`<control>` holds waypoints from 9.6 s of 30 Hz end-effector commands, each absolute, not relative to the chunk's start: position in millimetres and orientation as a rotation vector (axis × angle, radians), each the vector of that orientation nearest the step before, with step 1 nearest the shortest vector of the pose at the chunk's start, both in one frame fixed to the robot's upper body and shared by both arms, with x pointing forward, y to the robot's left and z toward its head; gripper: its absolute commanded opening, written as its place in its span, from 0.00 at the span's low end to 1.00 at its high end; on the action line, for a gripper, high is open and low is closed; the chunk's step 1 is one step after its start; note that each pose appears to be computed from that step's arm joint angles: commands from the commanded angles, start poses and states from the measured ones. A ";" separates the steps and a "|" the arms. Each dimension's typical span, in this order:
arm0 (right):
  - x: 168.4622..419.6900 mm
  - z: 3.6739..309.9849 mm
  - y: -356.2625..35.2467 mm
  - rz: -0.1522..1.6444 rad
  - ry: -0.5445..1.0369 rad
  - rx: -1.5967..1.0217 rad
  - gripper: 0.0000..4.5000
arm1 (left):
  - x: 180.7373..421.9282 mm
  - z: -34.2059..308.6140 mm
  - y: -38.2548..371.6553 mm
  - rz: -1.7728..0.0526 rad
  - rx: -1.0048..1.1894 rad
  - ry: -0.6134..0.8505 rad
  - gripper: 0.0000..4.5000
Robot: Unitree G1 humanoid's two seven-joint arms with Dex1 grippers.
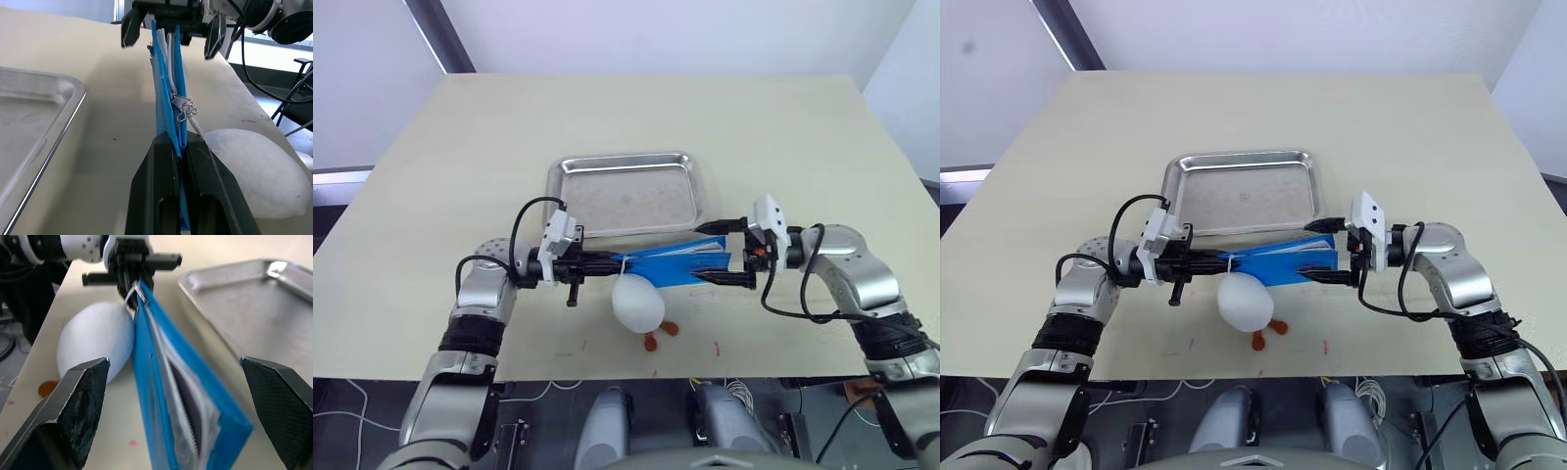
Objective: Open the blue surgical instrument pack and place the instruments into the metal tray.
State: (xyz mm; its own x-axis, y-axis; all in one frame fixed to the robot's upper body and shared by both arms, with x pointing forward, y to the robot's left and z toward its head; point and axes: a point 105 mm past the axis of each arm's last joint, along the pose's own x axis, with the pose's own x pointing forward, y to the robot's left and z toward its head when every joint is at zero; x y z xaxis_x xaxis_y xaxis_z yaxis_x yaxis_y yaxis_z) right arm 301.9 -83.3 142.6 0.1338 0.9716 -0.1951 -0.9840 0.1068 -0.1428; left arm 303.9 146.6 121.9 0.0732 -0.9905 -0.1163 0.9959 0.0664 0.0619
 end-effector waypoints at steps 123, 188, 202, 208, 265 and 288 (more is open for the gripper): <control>298.3 147.8 -84.2 1.432 -0.059 -0.248 0.00 | 254.3 98.2 250.7 -1.066 0.272 0.402 0.01; 290.5 172.8 -60.9 1.464 -0.208 -0.145 0.00 | 279.6 143.1 301.2 -1.099 0.602 0.578 0.72; 288.4 156.2 -59.8 1.518 -0.148 -0.177 0.00 | 261.6 190.4 308.1 -1.114 0.552 0.506 0.99; 287.1 148.5 -56.9 1.536 -0.127 -0.186 0.00 | 280.4 206.1 275.7 -1.138 0.474 0.276 0.99; 282.8 146.4 -57.9 1.519 -0.121 -0.162 0.00 | 307.4 163.2 210.6 -1.264 0.327 0.185 0.99; 280.4 146.3 -55.3 1.528 -0.125 -0.159 0.00 | 309.5 155.9 199.3 -1.283 0.285 0.172 0.99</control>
State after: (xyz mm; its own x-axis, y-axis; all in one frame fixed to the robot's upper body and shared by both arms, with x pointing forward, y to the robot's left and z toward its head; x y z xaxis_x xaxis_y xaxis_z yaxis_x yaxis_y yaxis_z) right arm 286.9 -58.9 134.1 0.0684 0.9962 -0.0530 -0.9890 0.0608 -0.1348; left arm 308.6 201.9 147.5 0.2804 -0.9127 -0.2971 0.9599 0.2686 0.0809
